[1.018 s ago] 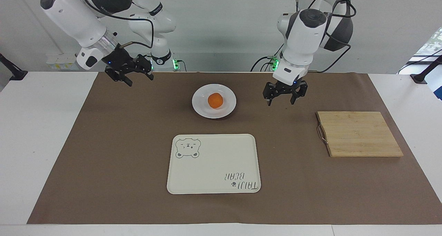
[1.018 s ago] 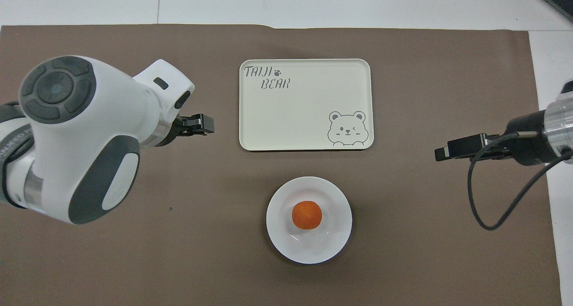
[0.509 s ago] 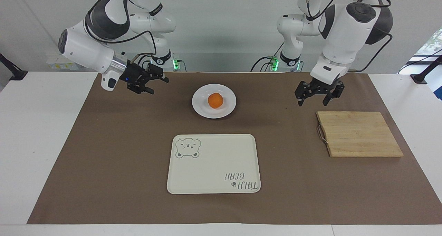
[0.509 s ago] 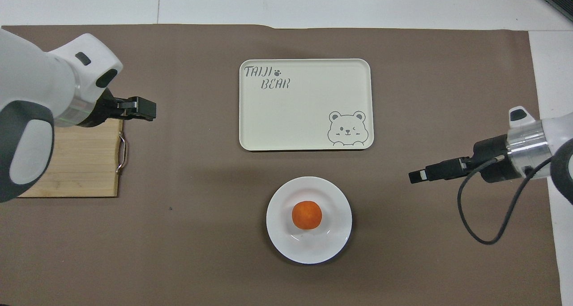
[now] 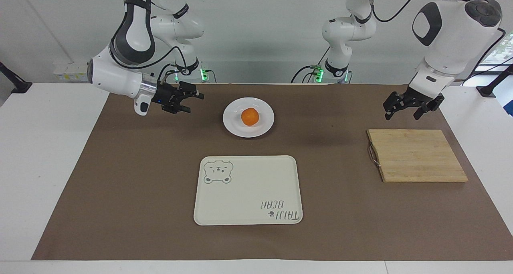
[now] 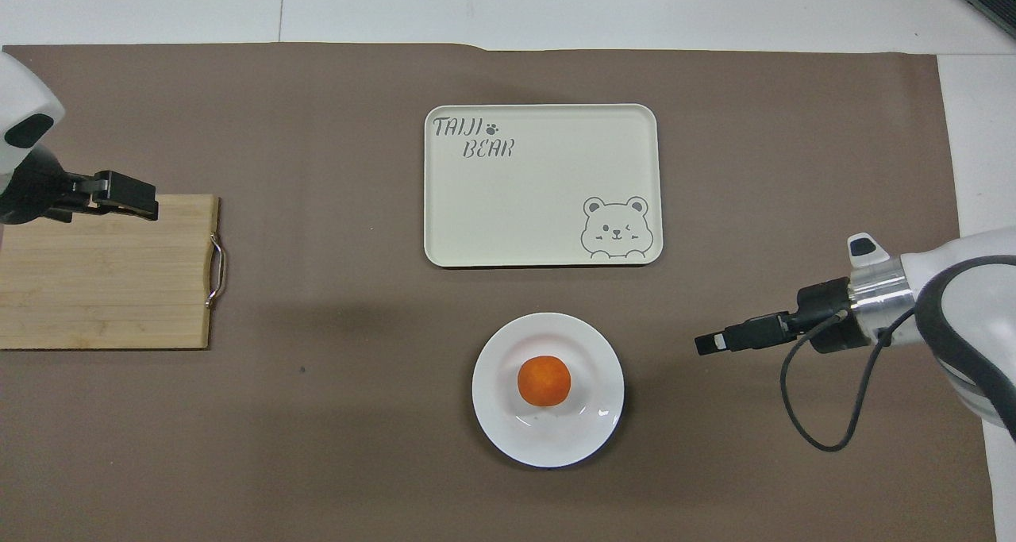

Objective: Place orange and plate with both arms
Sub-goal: 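Withdraw the left gripper while the right gripper reaches the plate rim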

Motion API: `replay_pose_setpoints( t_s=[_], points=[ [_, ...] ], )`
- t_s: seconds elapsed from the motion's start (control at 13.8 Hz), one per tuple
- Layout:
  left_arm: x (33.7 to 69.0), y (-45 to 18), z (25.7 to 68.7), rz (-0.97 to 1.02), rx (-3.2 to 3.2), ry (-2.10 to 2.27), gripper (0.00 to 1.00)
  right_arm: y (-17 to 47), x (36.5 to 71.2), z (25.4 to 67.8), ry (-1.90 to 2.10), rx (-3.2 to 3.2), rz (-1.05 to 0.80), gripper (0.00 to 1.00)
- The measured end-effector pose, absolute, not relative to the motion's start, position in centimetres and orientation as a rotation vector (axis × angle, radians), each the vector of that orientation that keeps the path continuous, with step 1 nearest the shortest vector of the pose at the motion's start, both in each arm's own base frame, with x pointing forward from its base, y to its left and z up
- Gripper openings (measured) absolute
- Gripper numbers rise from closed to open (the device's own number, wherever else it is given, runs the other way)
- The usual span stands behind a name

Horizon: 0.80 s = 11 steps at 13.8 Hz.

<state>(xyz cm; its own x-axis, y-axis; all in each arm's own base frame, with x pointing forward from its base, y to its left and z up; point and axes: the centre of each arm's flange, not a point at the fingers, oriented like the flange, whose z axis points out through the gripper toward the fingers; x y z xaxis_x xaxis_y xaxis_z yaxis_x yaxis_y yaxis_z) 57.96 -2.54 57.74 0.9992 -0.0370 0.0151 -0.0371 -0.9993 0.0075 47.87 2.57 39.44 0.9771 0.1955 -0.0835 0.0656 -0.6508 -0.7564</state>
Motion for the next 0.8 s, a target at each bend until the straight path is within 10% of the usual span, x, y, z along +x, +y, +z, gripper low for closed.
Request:
replay_pose_setpoints(
  t_s=[0.8],
  points=[
    [55.0, -1.9, 60.8, -0.084, 3.139, -0.08, 1.0, 4.4, 44.2, 29.2, -0.235, -2.084, 0.121, 1.0]
  ],
)
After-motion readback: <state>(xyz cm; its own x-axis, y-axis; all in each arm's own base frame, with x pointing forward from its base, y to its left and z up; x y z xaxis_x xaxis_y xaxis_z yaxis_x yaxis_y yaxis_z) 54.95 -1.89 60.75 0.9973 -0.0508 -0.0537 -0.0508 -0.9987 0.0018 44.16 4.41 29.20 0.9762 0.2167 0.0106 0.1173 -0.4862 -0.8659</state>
